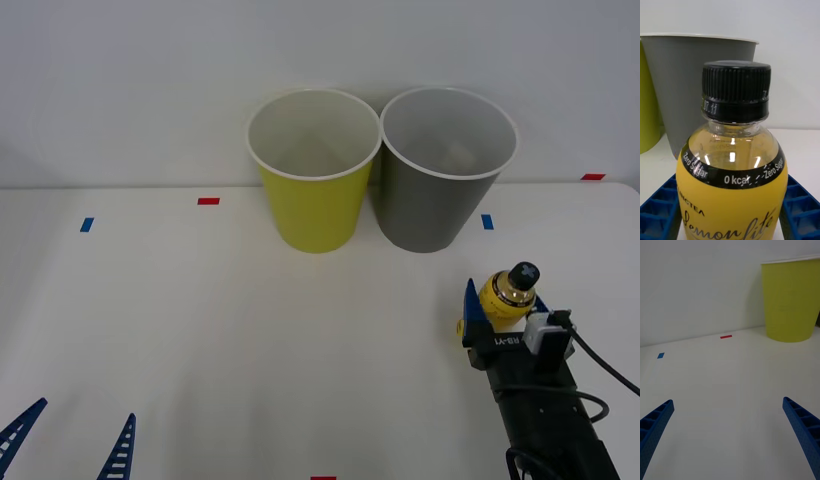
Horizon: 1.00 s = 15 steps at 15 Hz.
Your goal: Put cans in the gray bin and PET bottles in the light green bin.
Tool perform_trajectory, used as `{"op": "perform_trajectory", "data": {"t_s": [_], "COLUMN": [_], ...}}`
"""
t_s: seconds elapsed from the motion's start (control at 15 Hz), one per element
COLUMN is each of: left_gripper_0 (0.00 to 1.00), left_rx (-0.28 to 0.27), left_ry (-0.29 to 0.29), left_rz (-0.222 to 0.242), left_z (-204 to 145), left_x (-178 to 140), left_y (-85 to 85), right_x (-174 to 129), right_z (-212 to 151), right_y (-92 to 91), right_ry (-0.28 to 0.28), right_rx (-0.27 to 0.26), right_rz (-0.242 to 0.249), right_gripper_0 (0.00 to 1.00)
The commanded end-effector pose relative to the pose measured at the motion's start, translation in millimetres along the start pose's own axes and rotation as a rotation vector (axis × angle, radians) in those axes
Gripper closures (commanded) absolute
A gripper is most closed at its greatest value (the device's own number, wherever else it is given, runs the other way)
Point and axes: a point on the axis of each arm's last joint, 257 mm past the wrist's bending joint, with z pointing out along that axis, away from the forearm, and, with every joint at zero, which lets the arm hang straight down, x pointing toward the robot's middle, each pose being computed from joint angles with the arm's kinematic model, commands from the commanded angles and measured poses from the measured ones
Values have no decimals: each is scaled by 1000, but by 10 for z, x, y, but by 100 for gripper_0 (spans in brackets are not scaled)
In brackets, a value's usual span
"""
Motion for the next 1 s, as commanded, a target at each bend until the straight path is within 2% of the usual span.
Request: {"op": "perform_trajectory", "data": {"t_s": [0.07, 0.33, 0.47, 0.67, 0.87, 0.93, 1.0], "left_gripper_0": [0, 0, 0, 0, 0, 0, 0], "left_rx": [0, 0, 0, 0, 0, 0, 0], "left_ry": [0, 0, 0, 0, 0, 0, 0], "left_rz": [0, 0, 0, 0, 0, 0, 0], "left_z": [0, 0, 0, 0, 0, 0, 0], "left_x": [0, 0, 0, 0, 0, 0, 0], "left_y": [0, 0, 0, 0, 0, 0, 0], "right_x": [15, 4, -71, -321, -744, -886, -1015], "right_z": [-21, -46, -79, -77, -78, -64, -42], "right_y": [-16, 19, 44, 111, 296, 356, 427], "right_ry": [3, 2, -6, 52, 120, 127, 134], "right_rx": [5, -2, -23, -87, -175, -196, -216], "right_rz": [7, 11, -1, -40, -72, -61, -23], "right_gripper_0": [100, 100, 100, 100, 100, 100, 100]}}
